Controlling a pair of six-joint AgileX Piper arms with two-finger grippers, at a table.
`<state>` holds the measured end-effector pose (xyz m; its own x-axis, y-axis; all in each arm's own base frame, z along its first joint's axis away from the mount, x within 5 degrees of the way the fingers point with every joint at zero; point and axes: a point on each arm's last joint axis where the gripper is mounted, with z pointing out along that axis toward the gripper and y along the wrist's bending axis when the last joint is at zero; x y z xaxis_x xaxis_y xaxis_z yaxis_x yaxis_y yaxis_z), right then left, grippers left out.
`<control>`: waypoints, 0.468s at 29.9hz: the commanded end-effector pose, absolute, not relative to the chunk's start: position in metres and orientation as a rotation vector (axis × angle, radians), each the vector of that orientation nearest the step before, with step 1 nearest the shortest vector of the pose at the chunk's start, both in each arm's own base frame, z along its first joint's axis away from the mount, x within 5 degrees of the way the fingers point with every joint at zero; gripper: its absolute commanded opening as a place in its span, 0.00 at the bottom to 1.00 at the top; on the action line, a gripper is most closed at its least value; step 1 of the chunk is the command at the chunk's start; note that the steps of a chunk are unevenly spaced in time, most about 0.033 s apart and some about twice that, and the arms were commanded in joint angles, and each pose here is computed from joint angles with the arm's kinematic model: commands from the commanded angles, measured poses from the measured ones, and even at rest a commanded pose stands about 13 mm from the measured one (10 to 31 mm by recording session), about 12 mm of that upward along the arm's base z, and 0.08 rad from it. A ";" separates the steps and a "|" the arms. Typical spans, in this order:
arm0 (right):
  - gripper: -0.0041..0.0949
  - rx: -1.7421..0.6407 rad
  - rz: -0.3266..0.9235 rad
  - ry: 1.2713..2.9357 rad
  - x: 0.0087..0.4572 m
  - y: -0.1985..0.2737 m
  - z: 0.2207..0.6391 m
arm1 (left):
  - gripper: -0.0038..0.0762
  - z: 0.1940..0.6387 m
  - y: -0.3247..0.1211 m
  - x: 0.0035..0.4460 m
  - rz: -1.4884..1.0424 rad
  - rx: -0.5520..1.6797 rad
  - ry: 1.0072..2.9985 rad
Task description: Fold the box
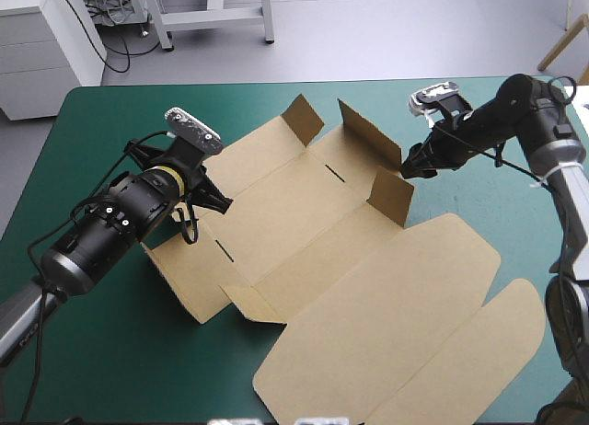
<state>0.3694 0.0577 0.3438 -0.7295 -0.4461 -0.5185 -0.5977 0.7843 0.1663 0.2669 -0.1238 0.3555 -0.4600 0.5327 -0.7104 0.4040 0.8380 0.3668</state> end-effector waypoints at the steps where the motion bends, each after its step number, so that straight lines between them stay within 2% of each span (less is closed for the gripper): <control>1: 0.57 -0.793 0.465 2.451 0.373 0.068 0.350 | 0.04 0.379 -0.123 0.264 0.155 0.656 2.008; 14: 0.57 -0.825 0.520 2.573 0.402 0.083 0.292 | 0.04 0.379 -0.124 0.263 0.151 0.655 2.009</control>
